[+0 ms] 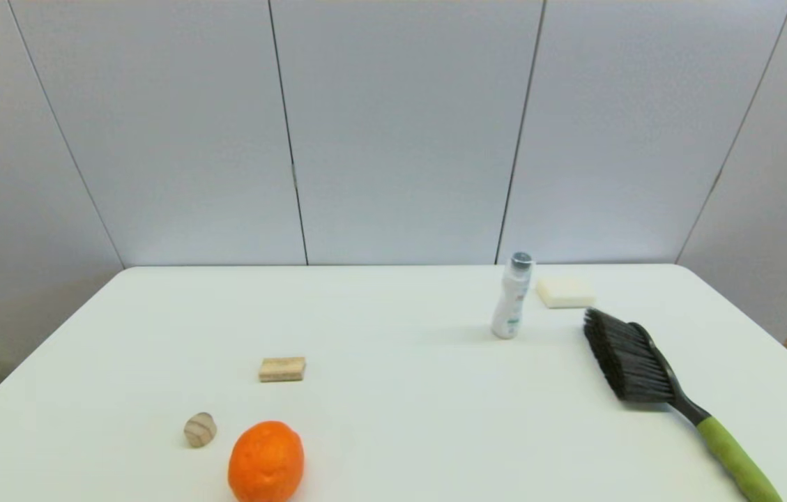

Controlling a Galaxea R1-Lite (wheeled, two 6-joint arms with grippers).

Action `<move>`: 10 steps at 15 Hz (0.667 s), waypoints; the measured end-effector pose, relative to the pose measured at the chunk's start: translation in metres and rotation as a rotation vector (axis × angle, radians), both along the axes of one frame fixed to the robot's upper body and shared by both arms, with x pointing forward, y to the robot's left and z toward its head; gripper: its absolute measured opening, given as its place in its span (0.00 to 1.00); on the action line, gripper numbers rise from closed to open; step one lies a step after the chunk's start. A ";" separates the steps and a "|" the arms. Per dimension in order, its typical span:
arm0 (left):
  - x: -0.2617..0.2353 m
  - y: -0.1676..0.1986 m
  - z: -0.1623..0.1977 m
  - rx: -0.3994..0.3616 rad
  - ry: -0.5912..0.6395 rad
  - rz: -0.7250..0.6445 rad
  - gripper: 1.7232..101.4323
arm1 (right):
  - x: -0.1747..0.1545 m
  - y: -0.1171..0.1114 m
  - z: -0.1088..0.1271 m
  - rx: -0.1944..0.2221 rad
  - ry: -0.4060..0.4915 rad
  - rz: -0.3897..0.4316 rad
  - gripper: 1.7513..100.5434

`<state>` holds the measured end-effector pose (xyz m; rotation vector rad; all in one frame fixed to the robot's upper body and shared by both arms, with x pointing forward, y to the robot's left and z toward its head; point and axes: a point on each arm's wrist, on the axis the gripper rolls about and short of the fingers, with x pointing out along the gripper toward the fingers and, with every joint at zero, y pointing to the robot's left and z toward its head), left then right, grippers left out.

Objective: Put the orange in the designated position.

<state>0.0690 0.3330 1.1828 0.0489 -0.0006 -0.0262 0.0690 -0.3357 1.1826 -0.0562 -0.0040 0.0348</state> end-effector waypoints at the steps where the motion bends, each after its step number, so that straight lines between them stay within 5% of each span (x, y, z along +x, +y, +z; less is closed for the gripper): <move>1: 0.000 0.000 0.000 0.000 0.000 0.000 0.96 | 0.000 0.000 0.000 0.005 0.001 0.000 0.97; 10: 0.000 0.000 0.000 0.000 0.000 0.000 0.96 | 0.000 0.000 0.000 0.008 0.001 0.000 0.97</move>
